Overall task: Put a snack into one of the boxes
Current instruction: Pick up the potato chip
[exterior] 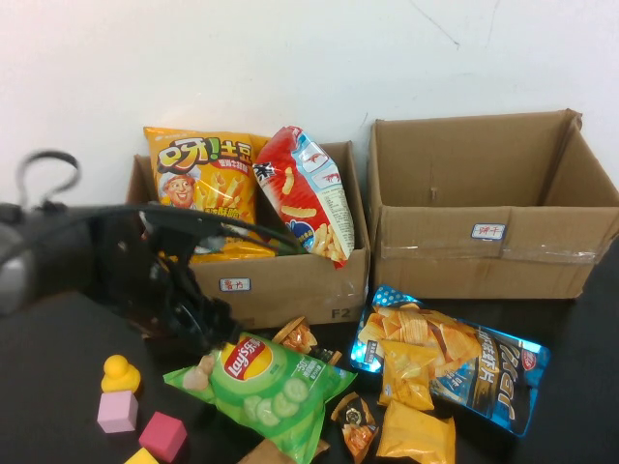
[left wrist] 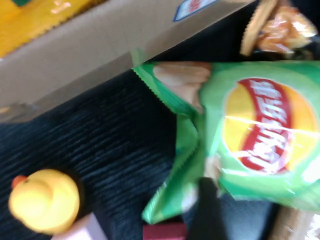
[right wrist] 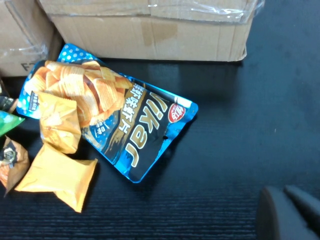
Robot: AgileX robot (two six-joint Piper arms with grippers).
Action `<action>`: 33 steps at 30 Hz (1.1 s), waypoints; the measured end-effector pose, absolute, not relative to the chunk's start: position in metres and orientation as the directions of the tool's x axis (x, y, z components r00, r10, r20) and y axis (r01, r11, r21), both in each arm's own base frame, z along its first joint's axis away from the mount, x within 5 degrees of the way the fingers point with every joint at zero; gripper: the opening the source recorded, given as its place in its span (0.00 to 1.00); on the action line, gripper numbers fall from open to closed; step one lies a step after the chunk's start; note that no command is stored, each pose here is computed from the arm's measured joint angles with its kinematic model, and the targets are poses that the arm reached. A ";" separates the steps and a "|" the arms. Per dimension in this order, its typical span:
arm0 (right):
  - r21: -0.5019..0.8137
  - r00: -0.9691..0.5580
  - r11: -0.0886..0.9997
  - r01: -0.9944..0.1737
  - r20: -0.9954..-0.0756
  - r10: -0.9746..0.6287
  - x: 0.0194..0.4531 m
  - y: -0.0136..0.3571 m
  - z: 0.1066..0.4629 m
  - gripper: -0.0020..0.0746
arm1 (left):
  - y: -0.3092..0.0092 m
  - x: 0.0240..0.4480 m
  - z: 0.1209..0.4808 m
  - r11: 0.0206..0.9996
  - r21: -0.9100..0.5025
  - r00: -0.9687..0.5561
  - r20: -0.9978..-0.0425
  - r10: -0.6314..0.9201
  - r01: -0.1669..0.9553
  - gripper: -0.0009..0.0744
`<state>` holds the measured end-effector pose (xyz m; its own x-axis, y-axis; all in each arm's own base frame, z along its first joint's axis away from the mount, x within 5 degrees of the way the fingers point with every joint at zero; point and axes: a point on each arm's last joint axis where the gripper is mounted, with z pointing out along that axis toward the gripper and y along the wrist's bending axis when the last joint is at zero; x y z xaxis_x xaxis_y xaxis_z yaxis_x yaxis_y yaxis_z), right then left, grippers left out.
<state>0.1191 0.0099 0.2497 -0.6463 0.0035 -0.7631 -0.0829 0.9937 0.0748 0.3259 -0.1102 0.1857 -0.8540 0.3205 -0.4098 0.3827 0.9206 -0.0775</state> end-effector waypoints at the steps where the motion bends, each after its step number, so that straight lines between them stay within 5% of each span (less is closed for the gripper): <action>1: 0.077 -0.646 0.994 -0.083 -0.763 0.005 0.119 0.010 0.250 0.02 | -0.111 0.329 0.176 0.923 -0.076 -0.859 -0.401 0.319 0.378 0.64; 6: 0.081 -0.646 0.993 -0.082 -0.763 0.009 0.119 0.010 0.250 0.02 | -0.116 0.344 0.130 0.932 -0.097 -0.897 -0.320 0.304 0.350 0.79; 13: 0.086 -0.653 0.993 -0.083 -0.757 0.011 0.119 0.011 0.249 0.02 | -0.124 0.364 0.092 0.934 -0.125 -0.925 -0.233 0.299 0.333 0.78; 17: 0.086 -0.657 0.993 -0.083 -0.754 0.010 0.118 0.011 0.249 0.02 | -0.127 0.368 0.089 0.933 -0.147 -0.935 -0.196 0.297 0.327 0.57; 22: 0.087 -0.660 0.993 -0.084 -0.751 0.010 0.118 0.011 0.249 0.02 | -0.129 0.370 0.094 0.935 -0.163 -0.940 -0.186 0.285 0.315 0.15; 33: 0.087 -0.660 0.993 -0.084 -0.751 0.010 0.118 0.011 0.249 0.02 | -0.138 0.364 0.130 0.893 -0.268 -0.932 -0.124 0.339 0.361 0.03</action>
